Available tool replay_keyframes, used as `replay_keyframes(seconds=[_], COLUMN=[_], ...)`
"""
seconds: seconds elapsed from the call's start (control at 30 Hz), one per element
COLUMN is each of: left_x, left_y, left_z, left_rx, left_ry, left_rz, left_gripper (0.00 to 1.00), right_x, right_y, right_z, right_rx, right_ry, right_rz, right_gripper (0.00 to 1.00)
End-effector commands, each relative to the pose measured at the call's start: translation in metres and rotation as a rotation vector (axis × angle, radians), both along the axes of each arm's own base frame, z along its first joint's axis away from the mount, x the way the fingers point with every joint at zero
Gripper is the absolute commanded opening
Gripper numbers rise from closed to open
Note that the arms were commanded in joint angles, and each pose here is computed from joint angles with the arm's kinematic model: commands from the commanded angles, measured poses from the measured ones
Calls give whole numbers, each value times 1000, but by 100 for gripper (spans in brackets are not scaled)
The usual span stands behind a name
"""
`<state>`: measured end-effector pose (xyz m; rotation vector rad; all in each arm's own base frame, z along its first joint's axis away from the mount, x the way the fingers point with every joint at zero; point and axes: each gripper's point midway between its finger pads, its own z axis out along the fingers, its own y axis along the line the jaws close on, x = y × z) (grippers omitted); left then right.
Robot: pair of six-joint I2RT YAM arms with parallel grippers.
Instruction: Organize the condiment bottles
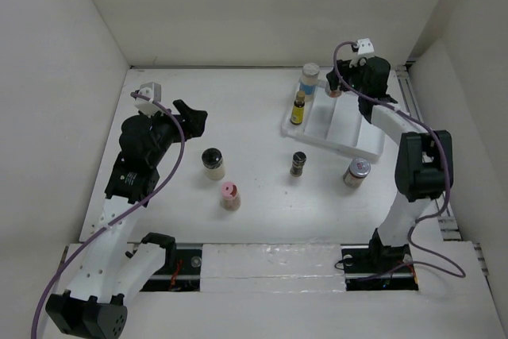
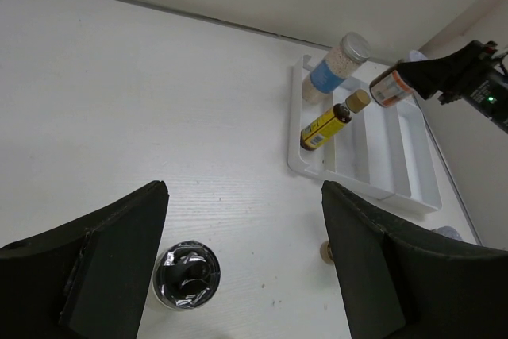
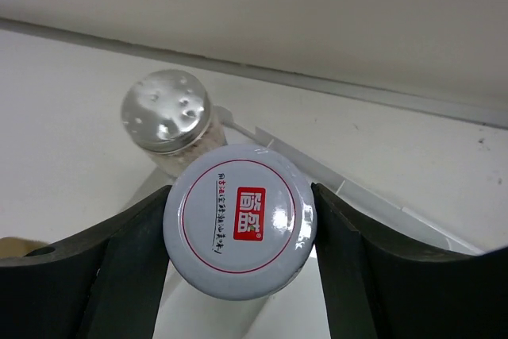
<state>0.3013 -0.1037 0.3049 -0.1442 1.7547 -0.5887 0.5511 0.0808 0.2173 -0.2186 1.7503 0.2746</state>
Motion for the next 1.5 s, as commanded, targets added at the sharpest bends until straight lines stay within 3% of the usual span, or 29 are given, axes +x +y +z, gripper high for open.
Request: replay_keyframes(seconds=[0.0,0.2,0.77,0.8,0.83,0.93,1.07,1.27,1.3,1.33,1.37,1.4,1.47], left_x=[0,2,3,3,3,5,5,1,-1,-4,-7,-8,-12], left_y=[0,0,-2,-2,-2,-2,-2,-6,-5,-7,-8,-8,-10], left_z=[19,17,14,14,14,11,11,14,18,23,26,26,29], left_rx=[-21,-19,-19,-19,-19,-17,-17,-21,-24,-29,-32,-42,-46], left_ry=[-67,-58,-49,-49,-49,-40,-40,-48,-62,-79,-88,-94,-104], left_rz=[-1,-1,-10,-10,-10,-10,-10,-33,-33,-46,-56,-55,-73], left_gripper=[74,74,74,74,74,78,93,94,94,92,91,88,83], right_x=[31,57,80,80,80,76,63,13,0,-21,-33,-61,-92], right_y=[2,8,-2,-2,-2,-2,-1,3,-1,0,-3,-12,-8], right_z=[80,46,-33,-33,-33,-23,10,69,51,66,61,44,26], right_rx=[51,75,65,65,65,65,68,71,67,88,98,128,157], right_ry=[-238,-185,-55,-55,-55,-69,-121,-201,-161,-160,-139,-87,-36], right_rz=[51,71,1,1,1,2,12,3,-17,-34,-74,-129,-148], right_gripper=[53,53,55,58,69,88,92,94,90,85,73,40,6])
